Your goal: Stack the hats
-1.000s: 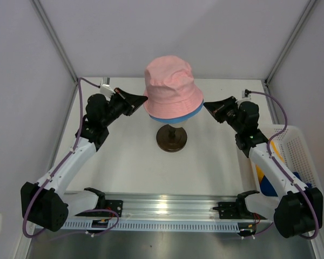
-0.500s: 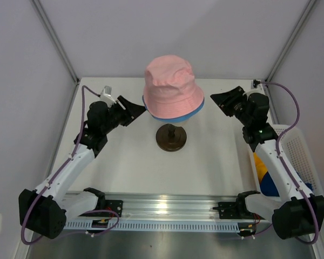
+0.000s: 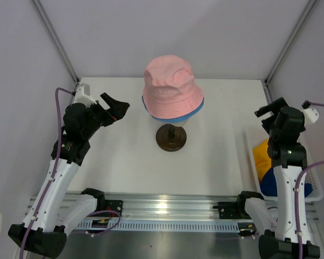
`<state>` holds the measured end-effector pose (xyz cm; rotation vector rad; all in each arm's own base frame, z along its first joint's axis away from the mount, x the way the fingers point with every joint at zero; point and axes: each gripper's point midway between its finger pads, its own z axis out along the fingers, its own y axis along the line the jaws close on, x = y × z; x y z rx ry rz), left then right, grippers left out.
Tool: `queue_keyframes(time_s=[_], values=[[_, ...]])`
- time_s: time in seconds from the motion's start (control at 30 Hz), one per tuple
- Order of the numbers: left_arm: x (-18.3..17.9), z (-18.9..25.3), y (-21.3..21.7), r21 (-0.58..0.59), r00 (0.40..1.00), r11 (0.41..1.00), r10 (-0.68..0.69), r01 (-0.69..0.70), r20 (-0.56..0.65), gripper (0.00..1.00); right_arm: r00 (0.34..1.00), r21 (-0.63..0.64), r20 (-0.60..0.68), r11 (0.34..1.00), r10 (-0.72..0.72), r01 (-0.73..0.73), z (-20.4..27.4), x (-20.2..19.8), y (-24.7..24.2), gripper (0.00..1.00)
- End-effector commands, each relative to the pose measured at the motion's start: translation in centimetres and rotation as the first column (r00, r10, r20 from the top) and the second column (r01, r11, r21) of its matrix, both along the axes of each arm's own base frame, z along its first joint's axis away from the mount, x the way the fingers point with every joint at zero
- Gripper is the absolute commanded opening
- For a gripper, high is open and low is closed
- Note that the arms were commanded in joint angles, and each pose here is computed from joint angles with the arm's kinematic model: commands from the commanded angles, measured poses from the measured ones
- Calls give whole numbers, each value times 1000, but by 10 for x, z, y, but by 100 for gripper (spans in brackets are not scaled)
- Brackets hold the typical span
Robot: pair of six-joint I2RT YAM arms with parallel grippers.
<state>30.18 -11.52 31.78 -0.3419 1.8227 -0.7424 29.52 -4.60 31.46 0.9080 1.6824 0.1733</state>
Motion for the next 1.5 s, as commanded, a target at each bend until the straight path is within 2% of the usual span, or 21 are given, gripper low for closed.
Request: queue_keyframes(time_s=[0.0, 0.13, 0.23, 0.4, 0.5, 0.53, 0.6, 0.63, 0.67, 0.73, 0.77, 0.83, 0.87, 0.93, 1.03, 1.17, 1.2, 1.3, 1.47], values=[[-12, 10, 4, 89, 999, 995, -40, 38, 13, 99, 925, -116, -252, 958, -284, 262, -55, -65, -53, 99], [-22, 11, -2, 120, 994, 987, -105, 103, 9, 99, 827, -118, -314, 883, -467, 454, -67, -111, -79, 100], [-27, 9, 2, 137, 996, 986, -94, 91, 14, 99, 765, -77, -331, 824, -552, 561, -71, -141, -82, 100], [-32, 9, 7, 133, 997, 989, -73, 68, 33, 100, 698, -128, -343, 767, -629, 628, -65, -172, -87, 100], [-37, 13, 10, 130, 997, 990, -58, 51, 56, 100, 645, -138, -405, 741, -648, 658, -69, -183, -85, 99], [-38, 11, 11, 122, 997, 992, -47, 40, 55, 100, 634, -135, -451, 751, -628, 647, -80, -181, -82, 99], [-42, 12, 12, 120, 997, 992, -34, 25, 75, 100, 642, -137, -467, 767, -608, 627, -94, -174, -82, 100], [-44, 9, 11, 120, 997, 992, -37, 28, 73, 100, 661, -123, -498, 800, -562, 587, -114, -170, -76, 100], [-45, 10, 6, 119, 995, 992, -58, 49, 77, 99, 724, -90, -437, 827, -534, 556, -112, -149, -77, 100], [-44, 9, 0, 135, 993, 987, -93, 83, 69, 99, 817, -46, -402, 900, -414, 434, -116, -126, -66, 99], [-43, 8, -2, 139, 992, 986, -105, 95, 64, 100, 875, -33, -305, 923, -375, 383, -107, -106, -65, 99], [-39, 6, -4, 147, 992, 984, -113, 105, 51, 100, 937, -56, -225, 963, -268, 262, -95, -84, -59, 97], [-38, 4, -4, 151, 992, 983, -116, 108, 43, 99, 952, -70, -152, 964, -264, 256, -81, -71, -63, 97], [-36, 6, -10, 148, 988, 979, -150, 143, 37, 99, 951, -110, -112, 955, -288, 276, -72, -58, -74, 95], [-35, 10, -21, 121, 979, 973, -200, 196, 26, 100, 916, -172, -215, 936, -339, 306, -95, -43, -94, 95], [-34, 7, -23, 136, 976, 967, -218, 217, -7, 100, 862, -207, -379, 939, -336, 275, -138, -30, -104, 97], [-32, 4, -21, 144, 979, 968, -205, 205, -18, 100, 848, -197, -424, 947, -317, 256, -152, -27, -103, 97], [-28, -7, -8, 194, 988, 969, -145, 151, -43, 100, 845, -153, -457, 961, -277, 231, -168, -24, -99, 98], [-34, -5, 2, 240, 993, 964, -115, 118, -23, 100, 874, -104, -431, 974, -225, 199, -183, -15, -93, 92]])
